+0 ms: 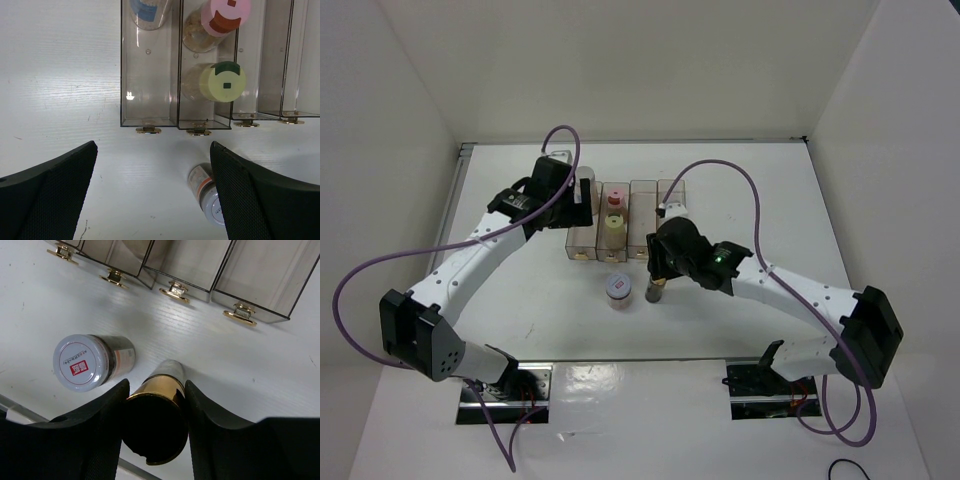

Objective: Organize the condiment bottles

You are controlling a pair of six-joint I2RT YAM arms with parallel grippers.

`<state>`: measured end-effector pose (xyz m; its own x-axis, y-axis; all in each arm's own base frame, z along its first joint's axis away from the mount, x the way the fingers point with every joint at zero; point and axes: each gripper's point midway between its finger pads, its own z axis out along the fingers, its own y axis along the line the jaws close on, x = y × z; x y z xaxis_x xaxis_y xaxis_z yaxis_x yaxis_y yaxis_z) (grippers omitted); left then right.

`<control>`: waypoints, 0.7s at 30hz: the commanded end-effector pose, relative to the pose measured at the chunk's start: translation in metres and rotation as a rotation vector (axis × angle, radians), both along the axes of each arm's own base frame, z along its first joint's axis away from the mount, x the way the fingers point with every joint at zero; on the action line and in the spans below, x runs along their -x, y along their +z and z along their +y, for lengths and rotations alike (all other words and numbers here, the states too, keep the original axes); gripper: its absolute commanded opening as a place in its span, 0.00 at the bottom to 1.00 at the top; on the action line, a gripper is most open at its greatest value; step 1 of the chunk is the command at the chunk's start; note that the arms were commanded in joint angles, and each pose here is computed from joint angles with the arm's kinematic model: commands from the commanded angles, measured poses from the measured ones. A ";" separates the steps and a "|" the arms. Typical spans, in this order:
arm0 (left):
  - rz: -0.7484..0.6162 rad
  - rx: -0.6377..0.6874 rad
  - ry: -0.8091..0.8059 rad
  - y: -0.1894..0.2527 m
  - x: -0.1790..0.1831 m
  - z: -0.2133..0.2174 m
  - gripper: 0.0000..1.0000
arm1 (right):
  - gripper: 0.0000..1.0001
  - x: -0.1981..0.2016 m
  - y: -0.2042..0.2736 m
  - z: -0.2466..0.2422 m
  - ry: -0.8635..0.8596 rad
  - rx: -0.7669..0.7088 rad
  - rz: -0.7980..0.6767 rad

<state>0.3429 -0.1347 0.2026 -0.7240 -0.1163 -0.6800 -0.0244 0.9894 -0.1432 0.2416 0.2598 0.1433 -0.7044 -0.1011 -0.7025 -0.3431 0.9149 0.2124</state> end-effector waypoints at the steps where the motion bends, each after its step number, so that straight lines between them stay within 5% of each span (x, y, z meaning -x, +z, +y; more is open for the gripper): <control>1: -0.029 0.017 -0.002 0.006 -0.003 -0.001 0.99 | 0.40 -0.008 0.012 0.006 -0.014 -0.004 -0.033; 6: -0.029 0.017 0.007 0.006 -0.005 0.002 0.99 | 0.16 -0.016 0.034 0.006 -0.033 -0.002 -0.069; 14: -0.047 0.017 0.032 0.012 -0.007 0.014 0.99 | 0.13 -0.042 0.136 0.000 -0.056 -0.024 -0.294; 21: -0.051 0.032 0.049 0.013 -0.009 0.022 0.99 | 0.12 -0.086 0.178 0.005 -0.103 0.023 -0.455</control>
<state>0.3500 -0.1137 0.2008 -0.7196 -0.1596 -0.6758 -0.0808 0.9859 -0.1468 0.2997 0.2681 0.2963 -0.4343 -0.0633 -0.8985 -0.3539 0.9293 0.1056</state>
